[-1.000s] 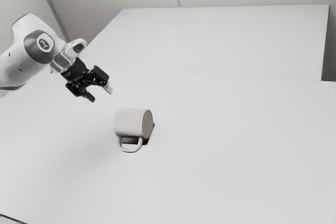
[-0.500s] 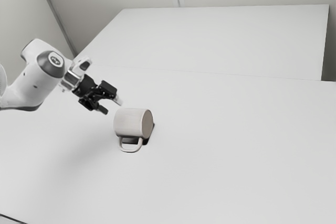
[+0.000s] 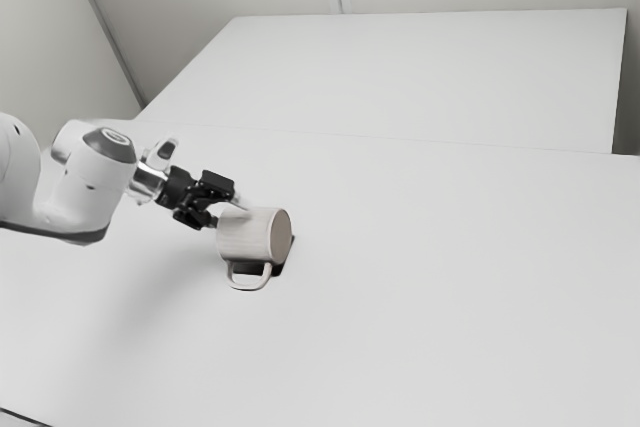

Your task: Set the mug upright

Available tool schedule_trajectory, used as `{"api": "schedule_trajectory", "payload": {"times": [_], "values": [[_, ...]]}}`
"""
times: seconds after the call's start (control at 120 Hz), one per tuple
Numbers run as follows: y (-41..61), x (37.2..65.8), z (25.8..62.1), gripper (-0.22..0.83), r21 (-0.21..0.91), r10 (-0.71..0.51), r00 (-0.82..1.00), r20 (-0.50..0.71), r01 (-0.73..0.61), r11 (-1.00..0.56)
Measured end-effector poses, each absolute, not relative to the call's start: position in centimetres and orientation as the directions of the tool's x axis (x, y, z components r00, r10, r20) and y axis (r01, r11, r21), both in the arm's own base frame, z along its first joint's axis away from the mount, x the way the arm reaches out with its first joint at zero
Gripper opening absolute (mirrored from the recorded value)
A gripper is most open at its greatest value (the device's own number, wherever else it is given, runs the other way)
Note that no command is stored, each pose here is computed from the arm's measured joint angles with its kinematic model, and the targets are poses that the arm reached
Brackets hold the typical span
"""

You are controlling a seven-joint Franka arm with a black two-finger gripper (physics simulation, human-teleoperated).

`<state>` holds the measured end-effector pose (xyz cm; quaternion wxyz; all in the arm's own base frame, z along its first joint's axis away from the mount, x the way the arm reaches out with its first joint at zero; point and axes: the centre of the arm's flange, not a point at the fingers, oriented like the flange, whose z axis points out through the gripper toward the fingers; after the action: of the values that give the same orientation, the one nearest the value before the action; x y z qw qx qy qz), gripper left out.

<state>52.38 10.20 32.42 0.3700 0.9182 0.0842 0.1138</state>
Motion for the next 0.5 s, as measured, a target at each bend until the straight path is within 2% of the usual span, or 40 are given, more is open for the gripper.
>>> {"api": "schedule_trajectory", "payload": {"times": [0.192, 0.267, 0.325, 0.5], "values": [[9.5, 51.9, 31.4, 0.59, 0.768, 0.271, 0.944, 0.190, 0.029, -0.640], [9.5, 51.9, 31.3, 0.55, 0.781, 0.269, 0.940, 0.211, 0.004, -0.625], [9.5, 51.8, 31.3, 0.47, 0.788, 0.264, 0.938, 0.225, -0.016, -0.616], [8.9, 51.9, 31.4, 0.12, 0.794, 0.232, 0.934, 0.272, -0.081, -0.603]]}}
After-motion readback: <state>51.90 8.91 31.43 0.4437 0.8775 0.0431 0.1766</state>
